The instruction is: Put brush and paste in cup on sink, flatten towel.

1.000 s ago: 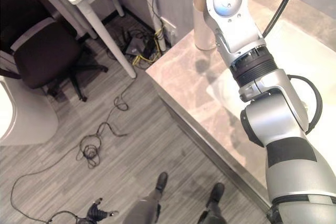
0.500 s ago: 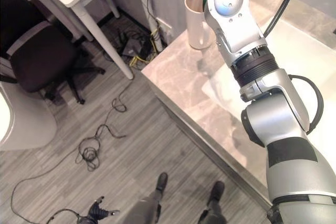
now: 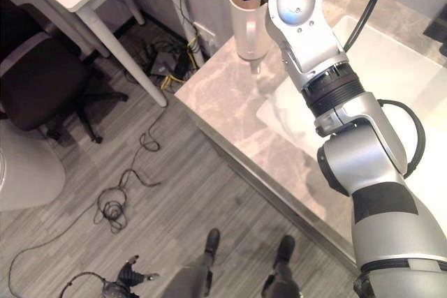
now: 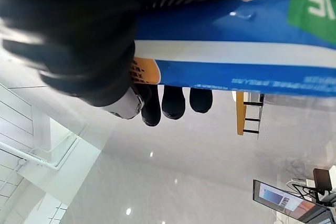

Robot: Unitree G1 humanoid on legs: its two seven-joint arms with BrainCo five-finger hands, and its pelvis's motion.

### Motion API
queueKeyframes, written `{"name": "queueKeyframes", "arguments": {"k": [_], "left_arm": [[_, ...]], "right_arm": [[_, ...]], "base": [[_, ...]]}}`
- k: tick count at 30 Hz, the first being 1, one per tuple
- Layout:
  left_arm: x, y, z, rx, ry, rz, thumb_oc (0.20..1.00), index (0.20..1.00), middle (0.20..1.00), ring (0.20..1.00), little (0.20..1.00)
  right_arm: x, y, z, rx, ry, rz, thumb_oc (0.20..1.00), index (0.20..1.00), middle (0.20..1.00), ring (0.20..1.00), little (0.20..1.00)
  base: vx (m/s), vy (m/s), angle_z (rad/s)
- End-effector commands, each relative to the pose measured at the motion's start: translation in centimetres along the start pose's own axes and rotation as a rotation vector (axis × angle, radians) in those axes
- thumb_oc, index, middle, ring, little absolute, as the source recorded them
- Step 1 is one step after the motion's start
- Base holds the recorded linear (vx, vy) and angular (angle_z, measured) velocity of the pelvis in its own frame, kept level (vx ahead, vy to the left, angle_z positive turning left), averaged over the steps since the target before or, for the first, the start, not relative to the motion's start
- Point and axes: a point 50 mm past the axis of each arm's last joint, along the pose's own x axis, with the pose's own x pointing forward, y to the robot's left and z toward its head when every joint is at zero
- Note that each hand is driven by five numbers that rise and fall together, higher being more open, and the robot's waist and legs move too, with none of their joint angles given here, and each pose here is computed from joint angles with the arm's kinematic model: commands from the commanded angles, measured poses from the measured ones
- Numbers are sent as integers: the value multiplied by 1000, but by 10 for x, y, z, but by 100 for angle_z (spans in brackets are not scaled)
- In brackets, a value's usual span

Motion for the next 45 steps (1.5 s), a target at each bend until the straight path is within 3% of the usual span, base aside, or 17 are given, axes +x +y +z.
{"name": "queueKeyframes", "arguments": {"k": [1, 11, 21, 23, 45], "left_arm": [[4, 29, -7, 51, 27, 61, 1000, 1000, 1000, 1000, 1000], [7, 33, 2, 42, 2, 69, 1000, 1000, 1000, 1000, 1000], [8, 36, 3, 45, -1, 76, 1000, 1000, 1000, 1000, 1000], [7, 36, 3, 47, -1, 72, 1000, 1000, 1000, 1000, 1000], [6, 29, -4, 64, 27, 30, 1000, 1000, 1000, 1000, 1000]], "right_arm": [[13, 18, 24, 71, -83, 51, 200, 200, 200, 200, 200], [5, 35, 7, 112, -3, 102, 200, 200, 200, 200, 200], [1, 29, -6, 90, 47, 88, 200, 200, 200, 200, 200], [1, 25, -9, 82, 64, 81, 1000, 1000, 1000, 1000, 1000], [2, -2, -13, -143, 40, -14, 1000, 1000, 1000, 1000, 1000]], "base": [[0, 0, 0], [-3, 4, -1], [0, 0, 0], [0, 0, 0], [0, 0, -2]]}}
